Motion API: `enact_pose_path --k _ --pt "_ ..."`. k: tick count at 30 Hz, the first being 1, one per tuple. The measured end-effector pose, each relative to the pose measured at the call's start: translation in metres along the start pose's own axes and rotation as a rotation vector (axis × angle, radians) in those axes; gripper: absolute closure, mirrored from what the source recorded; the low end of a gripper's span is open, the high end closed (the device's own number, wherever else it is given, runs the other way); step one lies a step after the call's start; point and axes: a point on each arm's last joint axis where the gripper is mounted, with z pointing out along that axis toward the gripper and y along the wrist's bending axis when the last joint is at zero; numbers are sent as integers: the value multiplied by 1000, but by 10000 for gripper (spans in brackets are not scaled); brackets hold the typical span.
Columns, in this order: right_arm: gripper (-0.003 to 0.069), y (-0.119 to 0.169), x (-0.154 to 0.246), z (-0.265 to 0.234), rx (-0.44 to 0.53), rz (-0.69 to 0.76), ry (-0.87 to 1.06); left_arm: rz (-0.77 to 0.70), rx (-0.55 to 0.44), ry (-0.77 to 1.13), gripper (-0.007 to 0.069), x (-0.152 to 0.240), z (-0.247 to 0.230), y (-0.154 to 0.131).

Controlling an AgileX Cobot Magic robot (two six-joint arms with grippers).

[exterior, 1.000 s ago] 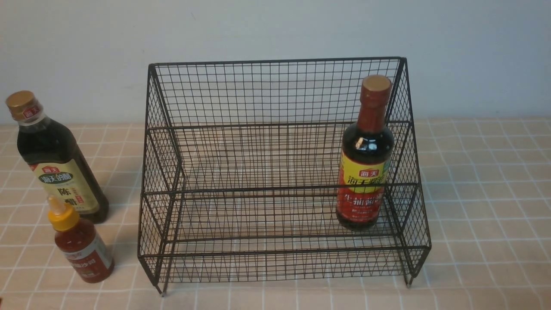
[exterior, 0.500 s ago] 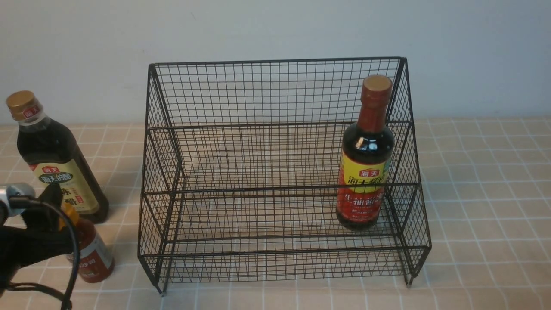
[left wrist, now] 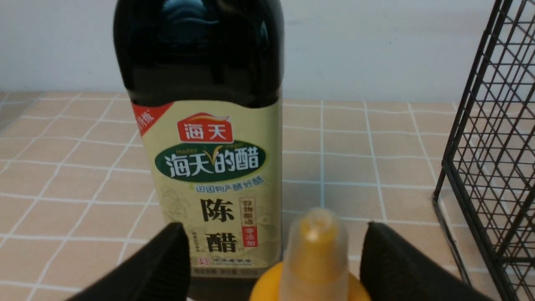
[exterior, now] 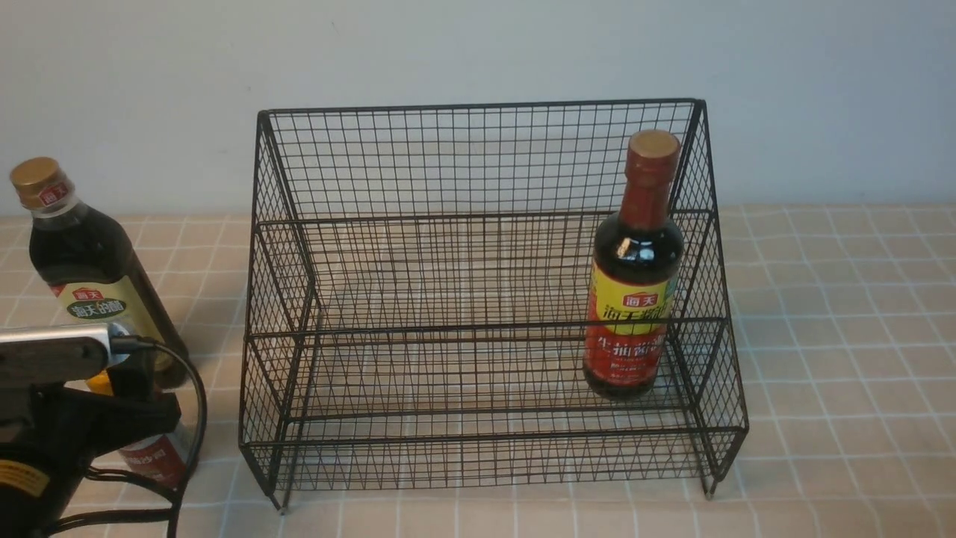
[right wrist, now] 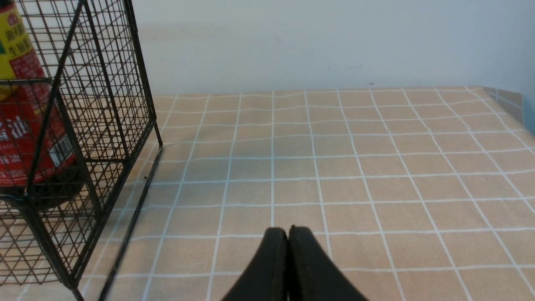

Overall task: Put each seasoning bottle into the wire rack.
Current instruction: Use the left arm to grab the condiment bottle closest to it, then use the left arm to put the condiment bottle back on the shelf

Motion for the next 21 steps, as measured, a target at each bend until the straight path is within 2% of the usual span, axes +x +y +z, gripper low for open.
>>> enact_pose_path --k 1,3,5,15,21 --pt "673 0 0 0 0 0 0 -6 0 1 209 0 0 0" --pt "673 0 0 0 0 0 0 -12 7 -5 342 0 0 -1" --pt "673 0 0 0 0 0 0 -16 14 -7 361 -1 -1 -1" --pt "673 0 0 0 0 0 0 -19 67 -50 358 -31 -32 -5" --pt "673 0 0 0 0 0 1 12 92 -4 358 -79 -65 -7"
